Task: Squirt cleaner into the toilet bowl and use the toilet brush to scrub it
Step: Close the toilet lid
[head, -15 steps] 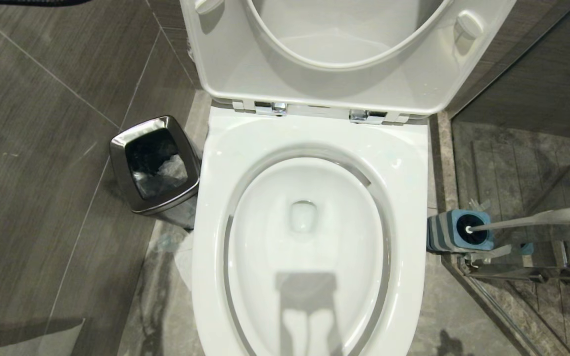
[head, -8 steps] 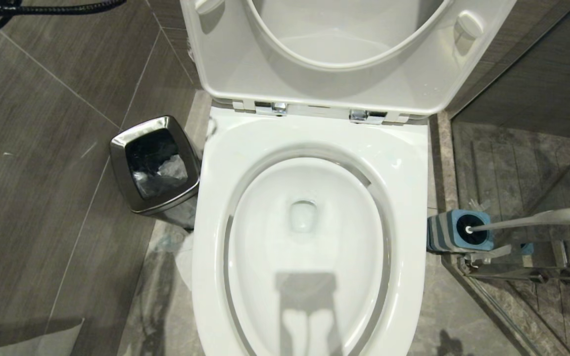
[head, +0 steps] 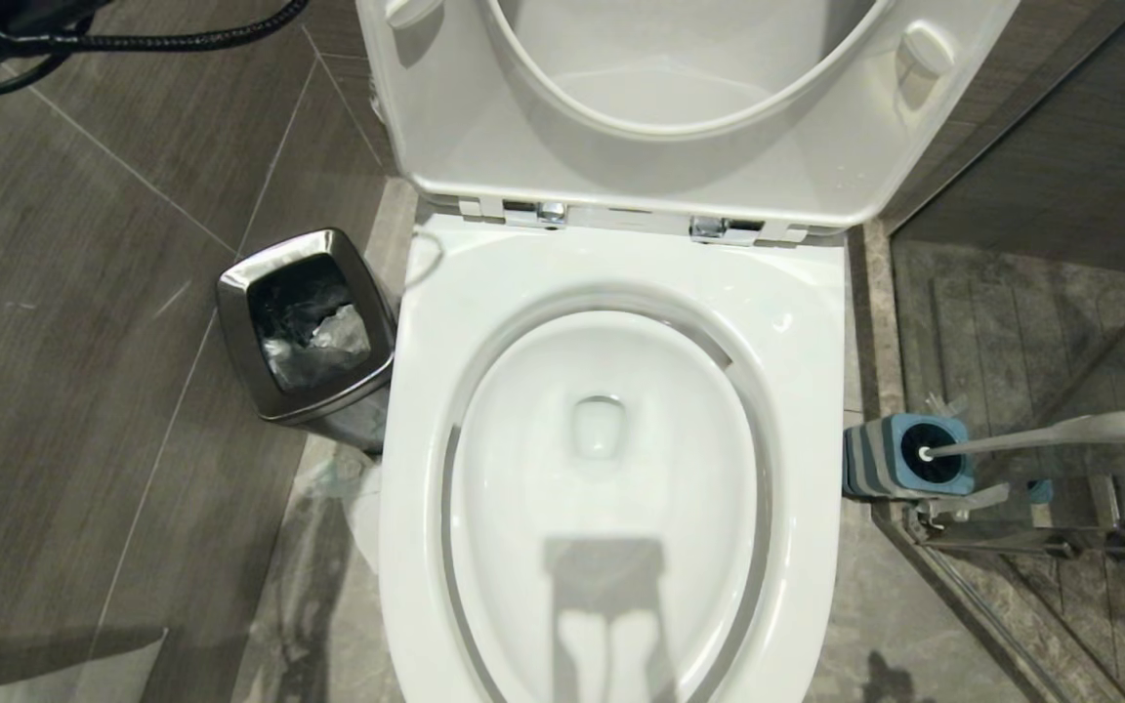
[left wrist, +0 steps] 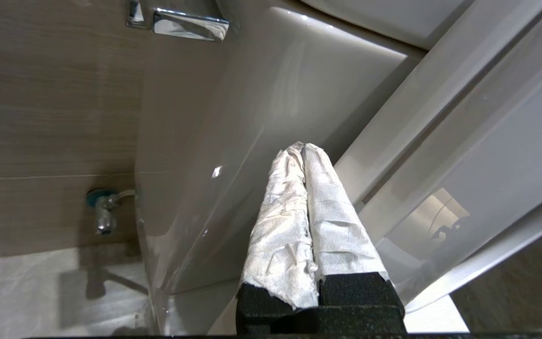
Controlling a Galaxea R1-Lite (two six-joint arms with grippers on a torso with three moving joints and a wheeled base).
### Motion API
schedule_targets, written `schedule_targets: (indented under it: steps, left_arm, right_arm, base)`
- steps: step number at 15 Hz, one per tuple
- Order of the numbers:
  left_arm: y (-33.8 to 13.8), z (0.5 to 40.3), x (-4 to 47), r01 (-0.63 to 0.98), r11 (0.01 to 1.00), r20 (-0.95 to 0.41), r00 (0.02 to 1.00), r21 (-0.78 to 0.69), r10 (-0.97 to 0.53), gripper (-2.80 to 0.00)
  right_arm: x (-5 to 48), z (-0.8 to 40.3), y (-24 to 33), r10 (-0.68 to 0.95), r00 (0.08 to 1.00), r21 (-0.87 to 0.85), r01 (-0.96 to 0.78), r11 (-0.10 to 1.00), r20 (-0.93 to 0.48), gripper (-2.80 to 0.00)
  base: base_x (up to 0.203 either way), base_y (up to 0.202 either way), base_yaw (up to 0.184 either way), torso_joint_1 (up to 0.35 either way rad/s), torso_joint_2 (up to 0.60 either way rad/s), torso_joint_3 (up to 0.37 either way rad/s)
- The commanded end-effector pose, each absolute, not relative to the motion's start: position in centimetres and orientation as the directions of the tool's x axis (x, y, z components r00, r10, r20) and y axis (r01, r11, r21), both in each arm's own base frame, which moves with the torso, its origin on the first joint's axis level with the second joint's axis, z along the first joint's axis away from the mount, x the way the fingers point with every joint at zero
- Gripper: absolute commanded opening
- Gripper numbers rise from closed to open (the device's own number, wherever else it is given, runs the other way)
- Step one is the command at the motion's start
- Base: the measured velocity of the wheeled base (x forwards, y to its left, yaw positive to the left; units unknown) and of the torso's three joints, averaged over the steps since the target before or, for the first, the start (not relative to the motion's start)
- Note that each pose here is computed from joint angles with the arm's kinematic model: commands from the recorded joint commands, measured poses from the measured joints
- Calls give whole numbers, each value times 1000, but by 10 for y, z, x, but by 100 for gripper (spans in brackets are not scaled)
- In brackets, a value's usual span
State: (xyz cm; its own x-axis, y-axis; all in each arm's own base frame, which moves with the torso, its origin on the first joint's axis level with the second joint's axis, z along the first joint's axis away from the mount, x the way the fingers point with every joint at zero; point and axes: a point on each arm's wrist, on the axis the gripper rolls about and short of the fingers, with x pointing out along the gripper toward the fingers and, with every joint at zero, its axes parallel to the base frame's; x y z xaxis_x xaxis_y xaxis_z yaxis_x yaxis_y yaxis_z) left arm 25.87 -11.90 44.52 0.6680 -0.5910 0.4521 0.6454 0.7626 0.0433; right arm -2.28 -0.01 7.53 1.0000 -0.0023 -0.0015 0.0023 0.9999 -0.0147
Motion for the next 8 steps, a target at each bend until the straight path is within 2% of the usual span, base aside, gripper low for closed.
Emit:
schedule_targets:
  steps: [1, 8]
  left_arm:
    - [-120, 444, 259, 662, 747, 446, 654, 54, -611, -280]
    - [-120, 433, 252, 745, 660, 387, 582, 97, -715, -280]
  right_arm:
    - [-23, 75, 0, -3, 1000, -15, 3, 1000, -3, -280]
    - [-23, 75, 0, -2, 1000, -15, 1, 1000, -5, -280]
  base:
    - [0, 0, 0, 0, 0, 0]
    - [0, 0, 0, 0, 0, 0]
